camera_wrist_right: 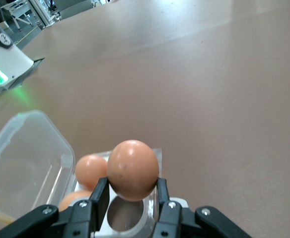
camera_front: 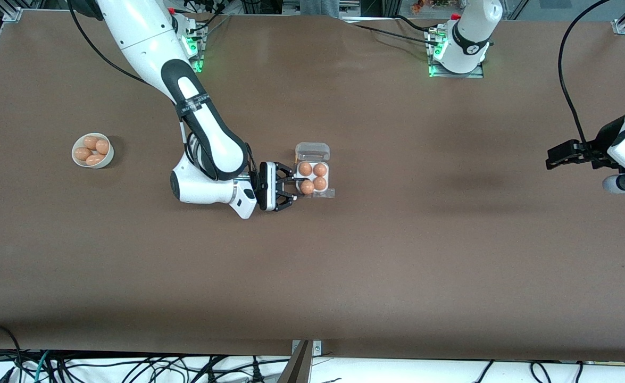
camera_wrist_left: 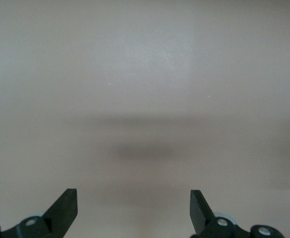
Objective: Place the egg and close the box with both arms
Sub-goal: 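Lower the egg into the empty carton cup and open the right gripper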
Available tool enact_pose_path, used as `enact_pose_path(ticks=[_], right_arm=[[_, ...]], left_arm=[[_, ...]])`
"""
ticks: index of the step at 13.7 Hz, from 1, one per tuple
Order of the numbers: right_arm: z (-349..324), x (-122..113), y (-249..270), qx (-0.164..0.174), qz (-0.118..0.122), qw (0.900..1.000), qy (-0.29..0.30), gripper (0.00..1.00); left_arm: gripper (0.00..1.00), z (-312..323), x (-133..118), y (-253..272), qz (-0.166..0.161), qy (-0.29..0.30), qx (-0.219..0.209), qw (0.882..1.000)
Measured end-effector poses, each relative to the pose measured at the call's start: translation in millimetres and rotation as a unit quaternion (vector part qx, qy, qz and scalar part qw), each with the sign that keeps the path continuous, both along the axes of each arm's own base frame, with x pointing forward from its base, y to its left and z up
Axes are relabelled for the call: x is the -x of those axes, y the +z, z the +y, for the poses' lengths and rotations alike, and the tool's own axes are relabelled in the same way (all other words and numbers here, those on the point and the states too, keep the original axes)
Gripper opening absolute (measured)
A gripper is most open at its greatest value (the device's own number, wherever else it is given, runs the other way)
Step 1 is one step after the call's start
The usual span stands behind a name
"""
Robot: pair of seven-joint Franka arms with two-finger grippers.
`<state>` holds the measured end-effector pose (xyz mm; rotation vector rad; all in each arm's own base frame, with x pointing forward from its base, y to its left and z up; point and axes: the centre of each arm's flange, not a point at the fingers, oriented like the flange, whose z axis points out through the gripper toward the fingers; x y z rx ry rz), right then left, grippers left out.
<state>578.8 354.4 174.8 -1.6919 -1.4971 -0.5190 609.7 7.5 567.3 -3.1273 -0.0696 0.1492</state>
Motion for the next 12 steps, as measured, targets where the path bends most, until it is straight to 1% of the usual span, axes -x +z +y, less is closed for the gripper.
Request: enact_pose_path(ticks=[3,6,10,12], right_arm=[[-2,4,-14,0.002,0.003,1.0,0.005,0.43],[-3,7,-18,0.002,0.007,1.0,0.009,0.43],[-2,13,-23,0.001,0.004,1.0,0.019,0.43],[0,14,-22,-0.002,-0.004,1.0,0.025,0.43]], left_arm=[[1.0,0,0,0,0.0,0.0,0.0,1.0],[1.0,0,0,0,0.0,0.0,0.0,1.0],[1.0,0,0,0,0.0,0.0,0.0,1.0],[1.0,0,0,0,0.0,0.0,0.0,1.0]])
